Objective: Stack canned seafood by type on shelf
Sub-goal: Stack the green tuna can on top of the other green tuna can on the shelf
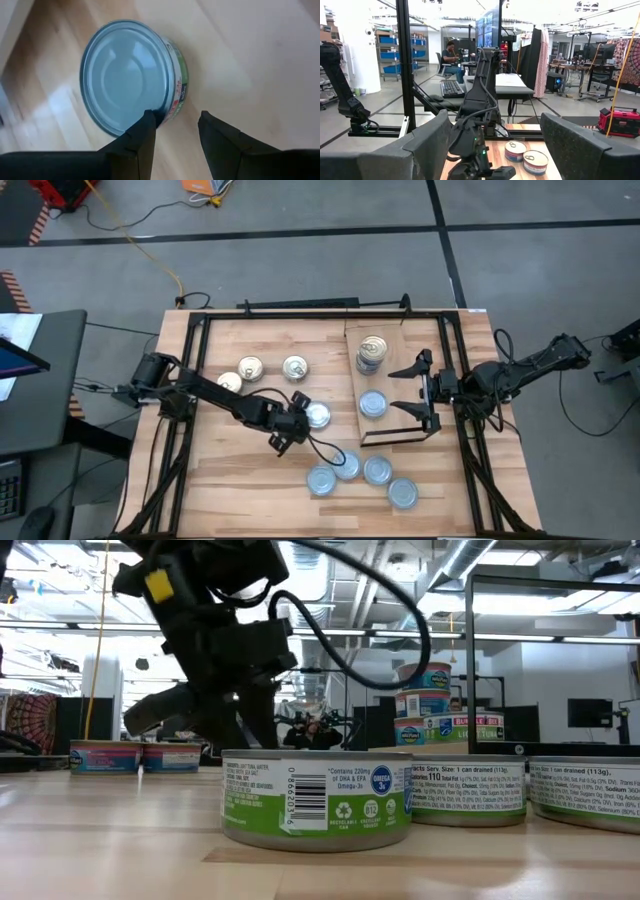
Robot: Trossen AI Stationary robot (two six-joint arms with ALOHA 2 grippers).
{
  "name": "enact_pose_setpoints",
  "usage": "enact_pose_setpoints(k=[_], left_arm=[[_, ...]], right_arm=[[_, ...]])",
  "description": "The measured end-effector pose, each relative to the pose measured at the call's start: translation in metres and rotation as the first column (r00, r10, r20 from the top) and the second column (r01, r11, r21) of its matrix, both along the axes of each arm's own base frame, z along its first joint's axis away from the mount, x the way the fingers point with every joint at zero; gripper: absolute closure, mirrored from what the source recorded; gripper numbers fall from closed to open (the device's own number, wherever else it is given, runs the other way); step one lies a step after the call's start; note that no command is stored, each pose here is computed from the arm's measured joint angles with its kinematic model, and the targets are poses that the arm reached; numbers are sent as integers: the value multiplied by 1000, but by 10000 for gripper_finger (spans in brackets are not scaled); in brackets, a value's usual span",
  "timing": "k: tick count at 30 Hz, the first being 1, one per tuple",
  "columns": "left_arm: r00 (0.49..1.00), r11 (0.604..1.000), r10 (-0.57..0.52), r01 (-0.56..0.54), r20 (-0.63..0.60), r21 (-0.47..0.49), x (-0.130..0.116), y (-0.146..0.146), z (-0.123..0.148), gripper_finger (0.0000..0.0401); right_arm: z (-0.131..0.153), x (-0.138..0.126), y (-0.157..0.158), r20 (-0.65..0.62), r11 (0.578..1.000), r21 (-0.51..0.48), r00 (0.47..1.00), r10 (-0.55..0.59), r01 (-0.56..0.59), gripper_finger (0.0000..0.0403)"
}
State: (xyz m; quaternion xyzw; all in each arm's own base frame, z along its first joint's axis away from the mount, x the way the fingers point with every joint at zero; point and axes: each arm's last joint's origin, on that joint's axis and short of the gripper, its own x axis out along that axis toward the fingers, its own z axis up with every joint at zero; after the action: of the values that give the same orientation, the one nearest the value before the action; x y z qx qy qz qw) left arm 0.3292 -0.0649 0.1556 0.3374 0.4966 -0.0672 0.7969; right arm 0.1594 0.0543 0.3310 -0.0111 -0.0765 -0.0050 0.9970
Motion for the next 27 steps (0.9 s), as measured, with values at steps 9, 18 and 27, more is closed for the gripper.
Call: enact_pose_setpoints(k=[9,18,27], left_arm=[[962,961,265,-269,-72,-59,-16,5,0,269],[923,929,368,-371,-116,-2,-38,-3,-2,347],[953,952,298,-292,-51,92,-52,-37,-4,397]], right_arm=[[0,0,0,-1,1000,4,1000,1,-1,74],[0,0,0,-1,1000,6,1000,4,-4,74],[1,0,0,6,1000,5,1000,3,-3,74]])
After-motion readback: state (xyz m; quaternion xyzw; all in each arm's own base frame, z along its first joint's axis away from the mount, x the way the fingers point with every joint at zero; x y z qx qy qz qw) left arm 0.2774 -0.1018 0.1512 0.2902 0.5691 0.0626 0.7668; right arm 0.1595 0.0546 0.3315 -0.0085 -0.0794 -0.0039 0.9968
